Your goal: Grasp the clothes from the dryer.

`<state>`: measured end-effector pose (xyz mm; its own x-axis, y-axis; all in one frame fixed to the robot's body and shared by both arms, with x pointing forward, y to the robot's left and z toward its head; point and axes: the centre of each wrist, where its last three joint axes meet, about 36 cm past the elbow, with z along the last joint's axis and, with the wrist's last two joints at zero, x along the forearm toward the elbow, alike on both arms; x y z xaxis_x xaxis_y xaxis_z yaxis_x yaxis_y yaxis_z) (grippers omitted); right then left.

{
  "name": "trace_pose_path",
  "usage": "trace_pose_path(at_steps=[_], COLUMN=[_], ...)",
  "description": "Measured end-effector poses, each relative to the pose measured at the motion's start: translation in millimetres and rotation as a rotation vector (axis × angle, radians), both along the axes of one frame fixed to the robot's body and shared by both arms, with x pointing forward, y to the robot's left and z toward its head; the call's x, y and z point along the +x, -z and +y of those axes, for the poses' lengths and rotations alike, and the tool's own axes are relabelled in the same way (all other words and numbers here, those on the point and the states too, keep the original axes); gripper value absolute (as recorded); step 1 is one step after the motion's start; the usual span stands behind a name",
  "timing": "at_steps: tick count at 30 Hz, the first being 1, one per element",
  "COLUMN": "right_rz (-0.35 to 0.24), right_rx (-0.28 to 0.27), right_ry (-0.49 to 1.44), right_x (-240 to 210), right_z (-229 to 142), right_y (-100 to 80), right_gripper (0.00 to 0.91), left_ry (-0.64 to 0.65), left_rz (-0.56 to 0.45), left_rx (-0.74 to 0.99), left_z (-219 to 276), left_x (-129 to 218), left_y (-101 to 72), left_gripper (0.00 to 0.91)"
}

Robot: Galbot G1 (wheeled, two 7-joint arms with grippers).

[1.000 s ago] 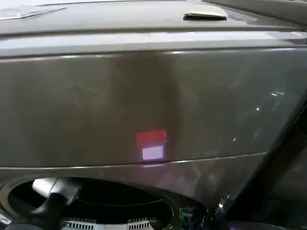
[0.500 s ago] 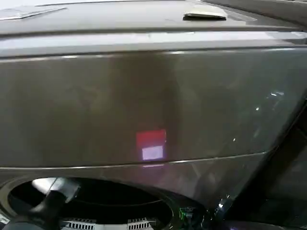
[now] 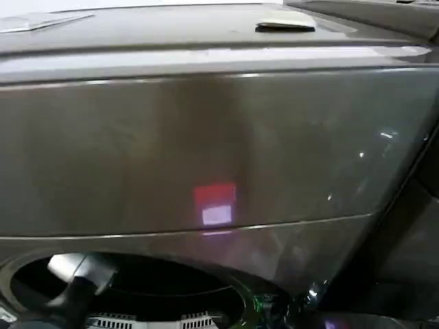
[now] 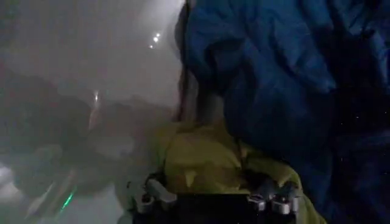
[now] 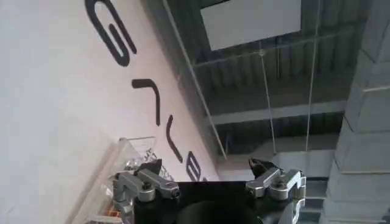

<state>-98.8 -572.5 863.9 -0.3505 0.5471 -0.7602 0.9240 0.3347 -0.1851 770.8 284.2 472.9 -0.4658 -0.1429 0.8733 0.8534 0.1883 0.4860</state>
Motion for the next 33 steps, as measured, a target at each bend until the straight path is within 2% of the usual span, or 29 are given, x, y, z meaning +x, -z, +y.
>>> trace_pose_path(at_steps=[3,10,19,27,33], right_rz=[0.001,-0.001,-0.001,-0.003,-0.014], right_rx=[0.001,0.003,0.004,-0.003,-0.016], right_ry=[0.001,0.002,-0.003,-0.022,-0.029], right_x=[-0.3,-1.0,-2.2,0.3,3.0], right_z=[0.3,0.6,1.1,3.2,5.6], right_y=[0.3,1.4,3.0,2.9,0.9], right_gripper=[0.907,0.907,0.907,0.907,0.907], left_ry=[-0.001,-0.047,-0.137,-0.202,-0.286], left_rz=[-0.008,-0.076,-0.216,-0.376,-0.54], left_rx=[-0.01,-0.111,-0.386,-0.707,-0.954], left_z=[-0.5,-7.0,-11.1,-26.2,-47.1], left_x=[-0.7,1.1,-6.5,-25.5,-43.6], left_y=[1.4,-7.3,-7.6,2.9,12.7], left_gripper=[0.0,0.0,0.0,0.0,0.0])
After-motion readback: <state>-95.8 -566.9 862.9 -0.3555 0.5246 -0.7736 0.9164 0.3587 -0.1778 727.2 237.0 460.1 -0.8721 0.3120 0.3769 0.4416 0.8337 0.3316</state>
